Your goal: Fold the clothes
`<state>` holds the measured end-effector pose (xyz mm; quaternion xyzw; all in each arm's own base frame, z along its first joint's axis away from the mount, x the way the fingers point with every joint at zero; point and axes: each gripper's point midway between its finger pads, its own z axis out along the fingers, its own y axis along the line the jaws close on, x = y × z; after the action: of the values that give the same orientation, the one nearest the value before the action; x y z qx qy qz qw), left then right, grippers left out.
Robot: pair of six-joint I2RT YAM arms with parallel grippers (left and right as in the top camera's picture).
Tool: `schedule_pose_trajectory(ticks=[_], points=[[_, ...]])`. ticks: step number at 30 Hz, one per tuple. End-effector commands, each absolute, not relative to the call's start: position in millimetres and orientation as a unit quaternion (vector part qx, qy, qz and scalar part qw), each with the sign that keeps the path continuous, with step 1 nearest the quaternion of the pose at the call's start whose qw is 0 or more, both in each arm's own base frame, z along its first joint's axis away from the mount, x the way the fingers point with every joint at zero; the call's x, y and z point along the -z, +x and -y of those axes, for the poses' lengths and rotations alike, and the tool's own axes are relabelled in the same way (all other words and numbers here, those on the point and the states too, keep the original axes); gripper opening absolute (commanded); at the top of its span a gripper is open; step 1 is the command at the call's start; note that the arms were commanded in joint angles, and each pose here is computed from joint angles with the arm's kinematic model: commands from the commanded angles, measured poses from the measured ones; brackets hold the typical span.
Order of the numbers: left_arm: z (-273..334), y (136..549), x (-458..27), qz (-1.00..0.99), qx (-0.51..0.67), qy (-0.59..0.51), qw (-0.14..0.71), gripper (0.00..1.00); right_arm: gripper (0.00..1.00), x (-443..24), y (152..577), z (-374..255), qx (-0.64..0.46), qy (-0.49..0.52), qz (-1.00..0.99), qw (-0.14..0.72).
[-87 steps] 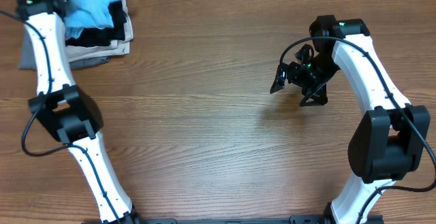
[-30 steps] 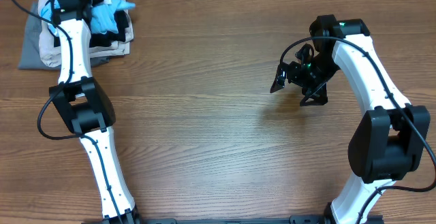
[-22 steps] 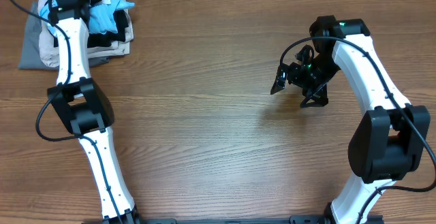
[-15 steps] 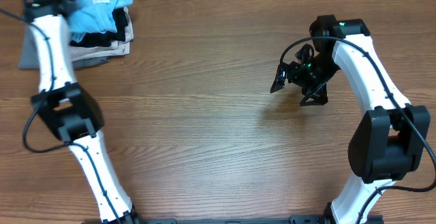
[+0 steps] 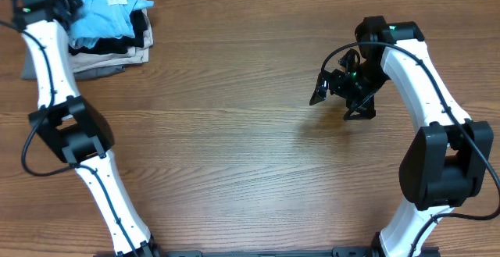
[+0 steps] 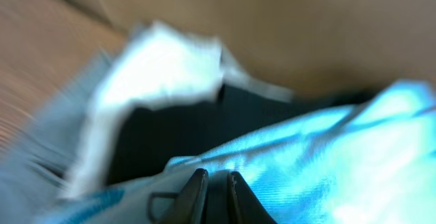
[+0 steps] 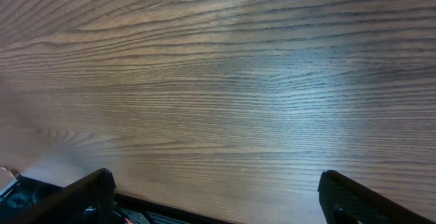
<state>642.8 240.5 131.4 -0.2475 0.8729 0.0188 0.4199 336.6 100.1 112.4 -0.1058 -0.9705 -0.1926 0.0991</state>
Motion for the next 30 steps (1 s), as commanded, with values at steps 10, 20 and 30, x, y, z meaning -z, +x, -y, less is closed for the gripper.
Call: schedule_pose_trajectory(ticks=[10,20,30], points=[[-251.0,640.1,-162.7,-0.862,-0.037,-0.243,0.444,0.17,0.94,-126.5,348.4,-91.8,0.167,-0.13,0.976,0.056],[-169.1,589.5,-372.2,-0.816,0.028,-0.164,0.553,0.86,0.94,-214.5,352.1,-64.5,0.13,-0.154,0.972,-0.122],[-66.8,510.0,-423.2,-0.85,0.104,-0.103,0.506,1.0,0.93,-273.0,275.1,-42.8,0.106,-0.183,0.958,-0.191]])
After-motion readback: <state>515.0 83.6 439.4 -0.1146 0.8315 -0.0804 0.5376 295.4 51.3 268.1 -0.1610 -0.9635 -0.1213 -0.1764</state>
